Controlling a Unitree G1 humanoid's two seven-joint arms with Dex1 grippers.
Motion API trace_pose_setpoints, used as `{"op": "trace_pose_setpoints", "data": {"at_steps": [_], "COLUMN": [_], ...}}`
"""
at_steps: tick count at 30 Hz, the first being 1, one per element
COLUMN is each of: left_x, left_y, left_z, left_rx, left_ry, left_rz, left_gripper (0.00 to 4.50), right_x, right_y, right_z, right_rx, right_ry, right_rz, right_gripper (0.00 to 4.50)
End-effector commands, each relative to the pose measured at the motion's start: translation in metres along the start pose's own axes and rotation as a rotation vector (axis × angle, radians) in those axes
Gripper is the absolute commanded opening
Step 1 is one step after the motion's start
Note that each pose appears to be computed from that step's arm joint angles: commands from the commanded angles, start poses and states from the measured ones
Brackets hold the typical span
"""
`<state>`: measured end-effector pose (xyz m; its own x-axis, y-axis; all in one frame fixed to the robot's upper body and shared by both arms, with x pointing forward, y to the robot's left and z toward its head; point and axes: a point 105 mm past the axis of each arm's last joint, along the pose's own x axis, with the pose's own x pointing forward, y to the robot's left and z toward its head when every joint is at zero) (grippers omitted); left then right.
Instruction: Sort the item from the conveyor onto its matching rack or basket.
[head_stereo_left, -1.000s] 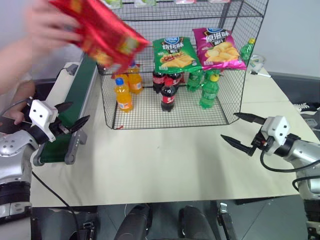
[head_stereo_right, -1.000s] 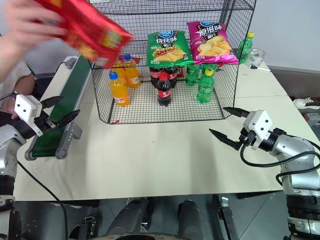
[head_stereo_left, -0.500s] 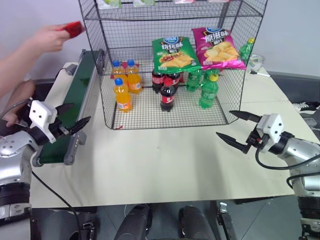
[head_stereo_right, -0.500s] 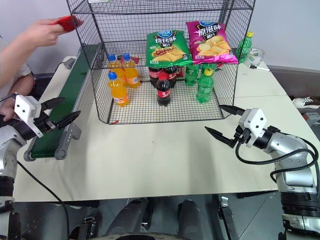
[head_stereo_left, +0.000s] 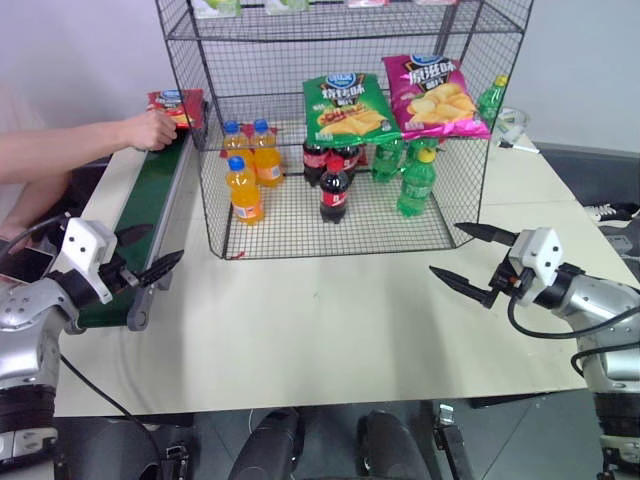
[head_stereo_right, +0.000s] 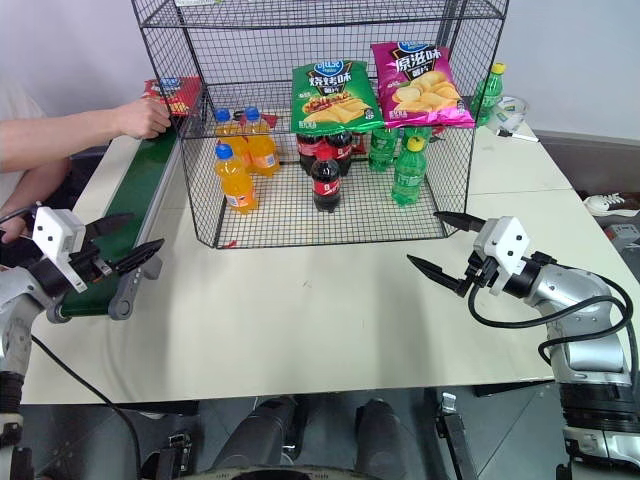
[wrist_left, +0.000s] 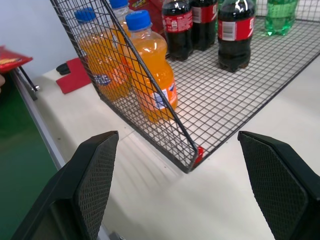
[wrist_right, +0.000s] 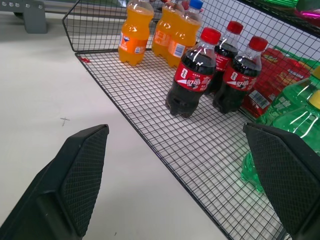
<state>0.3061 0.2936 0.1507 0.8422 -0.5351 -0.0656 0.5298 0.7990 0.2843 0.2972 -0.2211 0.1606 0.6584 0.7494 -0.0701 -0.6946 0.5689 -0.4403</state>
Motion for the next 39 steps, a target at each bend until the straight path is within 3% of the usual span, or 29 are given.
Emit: {"op": "trace_pose_setpoints", "data": {"at_steps": [1, 19, 26, 39], "left_x": [-0.009, -0.026, -0.031, -0.045], "left_y": [0.006, 0.004, -0.003, 0.012], "left_z": [0.017, 0.017, 0.013, 0.013], "left_rx": [0.046, 0.079, 0.135, 0.295], "left_ry": [-0.055, -0.036, -0.014, 0.003], "left_rz": [0.035, 0.079, 0.088, 0.228], "left_gripper": [3.99, 3.99, 3.99, 3.99], "right_x": [0.001, 0.012, 0.018, 0.032], "right_y": [-0.003, -0.001, 0.002, -0.001], "right_z": [0.012, 0.012, 0.012, 0.017], "right_rx": [-0.035, -0.017, -0.007, -0.009], "right_ry": [-0.028, -0.045, -0.059, -0.093], "right_rz": [0.011, 0.052, 0.069, 0.091], "right_gripper": [4.5, 4.5, 4.5, 4.5]}}
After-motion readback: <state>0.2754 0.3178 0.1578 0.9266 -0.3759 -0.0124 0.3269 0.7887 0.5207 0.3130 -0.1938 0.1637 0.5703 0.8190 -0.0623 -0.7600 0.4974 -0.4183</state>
